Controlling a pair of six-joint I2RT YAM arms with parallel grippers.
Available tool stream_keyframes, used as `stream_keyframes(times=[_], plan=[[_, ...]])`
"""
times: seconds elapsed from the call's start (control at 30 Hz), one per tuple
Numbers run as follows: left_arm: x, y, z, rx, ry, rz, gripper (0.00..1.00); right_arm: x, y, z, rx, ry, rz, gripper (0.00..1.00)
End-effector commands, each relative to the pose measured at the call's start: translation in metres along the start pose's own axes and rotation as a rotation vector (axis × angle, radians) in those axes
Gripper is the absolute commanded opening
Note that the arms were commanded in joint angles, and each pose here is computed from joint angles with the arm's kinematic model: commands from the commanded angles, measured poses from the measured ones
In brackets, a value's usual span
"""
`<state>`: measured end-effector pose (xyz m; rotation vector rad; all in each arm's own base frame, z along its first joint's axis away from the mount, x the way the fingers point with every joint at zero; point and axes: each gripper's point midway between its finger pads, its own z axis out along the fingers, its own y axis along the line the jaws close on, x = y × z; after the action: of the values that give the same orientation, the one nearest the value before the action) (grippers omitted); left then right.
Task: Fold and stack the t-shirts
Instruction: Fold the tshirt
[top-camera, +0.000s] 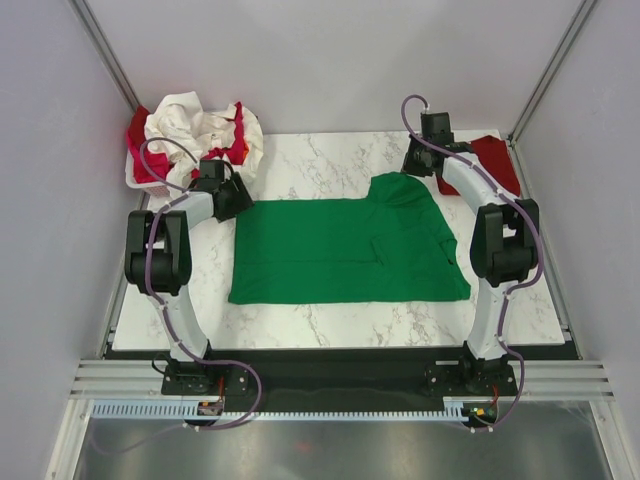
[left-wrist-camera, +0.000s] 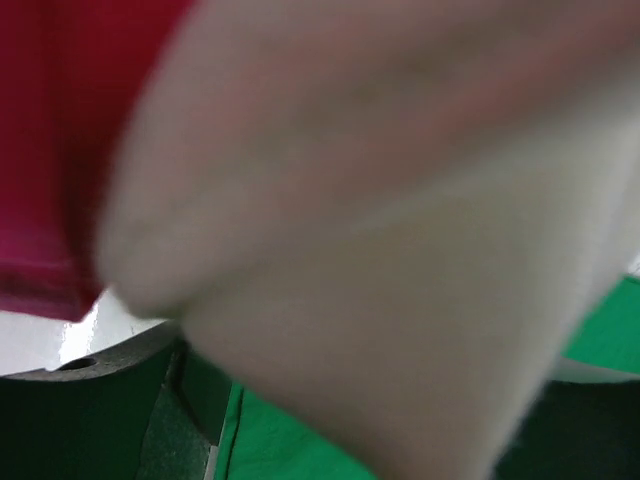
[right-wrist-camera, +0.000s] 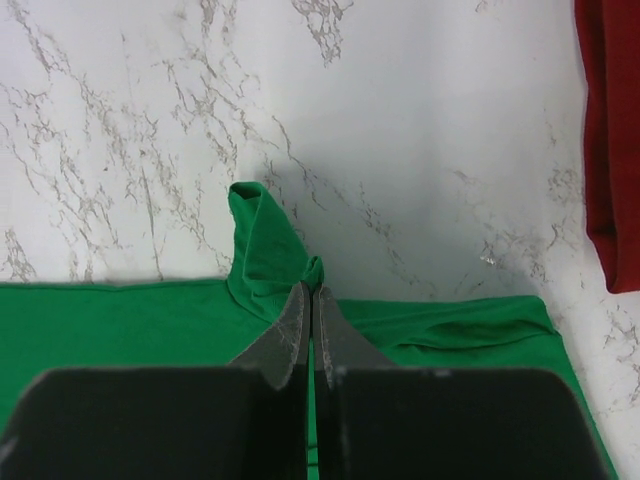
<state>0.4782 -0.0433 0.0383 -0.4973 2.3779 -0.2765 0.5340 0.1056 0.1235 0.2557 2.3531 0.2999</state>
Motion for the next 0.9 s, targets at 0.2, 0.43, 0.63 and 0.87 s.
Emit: stream_keyframes(times=[0.2, 0.43, 0.63, 0.87], plan=[[0.001, -0.004, 0.009, 0.016, 0.060, -0.074, 0.73, -0.030, 0.019, -0.031, -0.068, -0.090, 0.005, 0.00], [-0.005, -0.010, 0.018, 0.031, 0.070, -0.065, 0.70, -0.028, 0.016, -0.027, -0.059, -0.084, 0.004, 0.00], [0.001, -0.010, 0.020, 0.041, 0.090, -0.071, 0.51, -0.026, 0.014, -0.025, -0.054, -0.080, 0.000, 0.00], [0.004, -0.009, 0.021, 0.041, 0.098, -0.056, 0.05, -0.022, 0.014, -0.021, -0.055, -0.069, -0.001, 0.00]])
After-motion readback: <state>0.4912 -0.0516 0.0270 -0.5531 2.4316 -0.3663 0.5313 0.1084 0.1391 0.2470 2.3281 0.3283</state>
